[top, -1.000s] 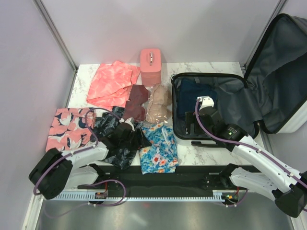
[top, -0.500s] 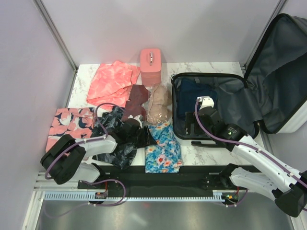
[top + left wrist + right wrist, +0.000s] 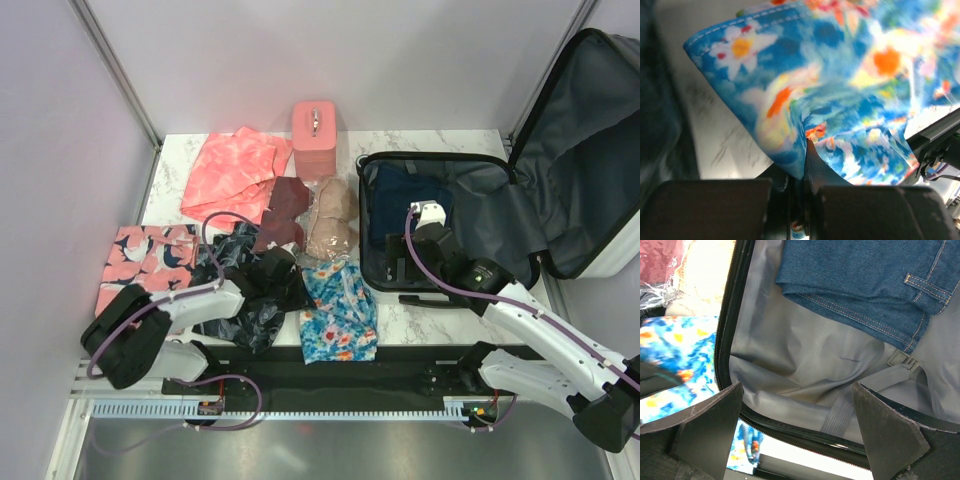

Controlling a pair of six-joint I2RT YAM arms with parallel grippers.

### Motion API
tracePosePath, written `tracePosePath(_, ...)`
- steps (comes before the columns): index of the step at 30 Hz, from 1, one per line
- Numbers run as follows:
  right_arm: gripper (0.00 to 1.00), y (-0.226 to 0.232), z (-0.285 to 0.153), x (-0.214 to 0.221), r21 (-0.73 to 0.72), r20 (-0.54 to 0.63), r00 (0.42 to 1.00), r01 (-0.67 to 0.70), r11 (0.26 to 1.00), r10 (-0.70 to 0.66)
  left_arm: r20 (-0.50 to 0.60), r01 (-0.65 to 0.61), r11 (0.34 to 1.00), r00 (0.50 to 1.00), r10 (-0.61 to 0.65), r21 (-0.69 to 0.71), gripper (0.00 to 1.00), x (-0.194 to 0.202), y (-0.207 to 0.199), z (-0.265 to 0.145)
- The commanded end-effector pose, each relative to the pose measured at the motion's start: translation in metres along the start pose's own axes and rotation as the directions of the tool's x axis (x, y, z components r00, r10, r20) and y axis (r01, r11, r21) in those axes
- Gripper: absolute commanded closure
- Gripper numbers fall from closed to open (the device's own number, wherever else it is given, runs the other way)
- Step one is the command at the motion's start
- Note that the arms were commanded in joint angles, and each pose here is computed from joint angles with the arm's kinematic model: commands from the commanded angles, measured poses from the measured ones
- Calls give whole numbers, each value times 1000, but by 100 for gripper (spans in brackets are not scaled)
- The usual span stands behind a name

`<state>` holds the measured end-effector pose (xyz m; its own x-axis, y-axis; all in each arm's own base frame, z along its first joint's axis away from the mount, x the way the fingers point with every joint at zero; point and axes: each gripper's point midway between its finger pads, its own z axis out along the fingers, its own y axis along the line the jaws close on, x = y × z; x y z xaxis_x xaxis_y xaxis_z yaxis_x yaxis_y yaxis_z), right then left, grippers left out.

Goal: Pack the luggage
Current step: Pick up the clothes at the center of the board.

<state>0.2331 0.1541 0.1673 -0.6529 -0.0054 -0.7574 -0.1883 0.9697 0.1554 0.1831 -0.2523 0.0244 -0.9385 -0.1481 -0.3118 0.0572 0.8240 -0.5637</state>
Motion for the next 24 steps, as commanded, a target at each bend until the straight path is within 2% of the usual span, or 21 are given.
tracePosePath(1, 2, 1, -5, -19, 15, 52, 999, -11, 1000, 11, 44, -47, 998, 998, 50, -48, 98, -6, 3, -26)
tracePosePath(5, 2, -1, -4, -20, 26, 54, 999, -5, 1000, 3, 141, -82, 997, 987, 82, -11, 98, -29, -20, -56)
tracePosePath(14, 2, -6, -2, -23, 65, 70, 998, -11, 998, 7, 257, -180, 982, 953, 160, 58, 98, -72, -76, -112)
tracePosePath(18, 2, -26, -13, -36, 167, 136, 990, -68, 984, 45, 305, -233, 969, 932, 196, 88, 98, -93, -106, -132)
tracePosePath(19, 2, -36, -20, -45, 212, 183, 981, -99, 972, 60, 313, -249, 963, 927, 207, 101, 98, -97, -113, -136)
tracePosePath(24, 2, -70, -48, -64, 359, 286, 957, -152, 921, 47, 360, -306, 933, 906, 224, 189, 98, -121, -162, -162)
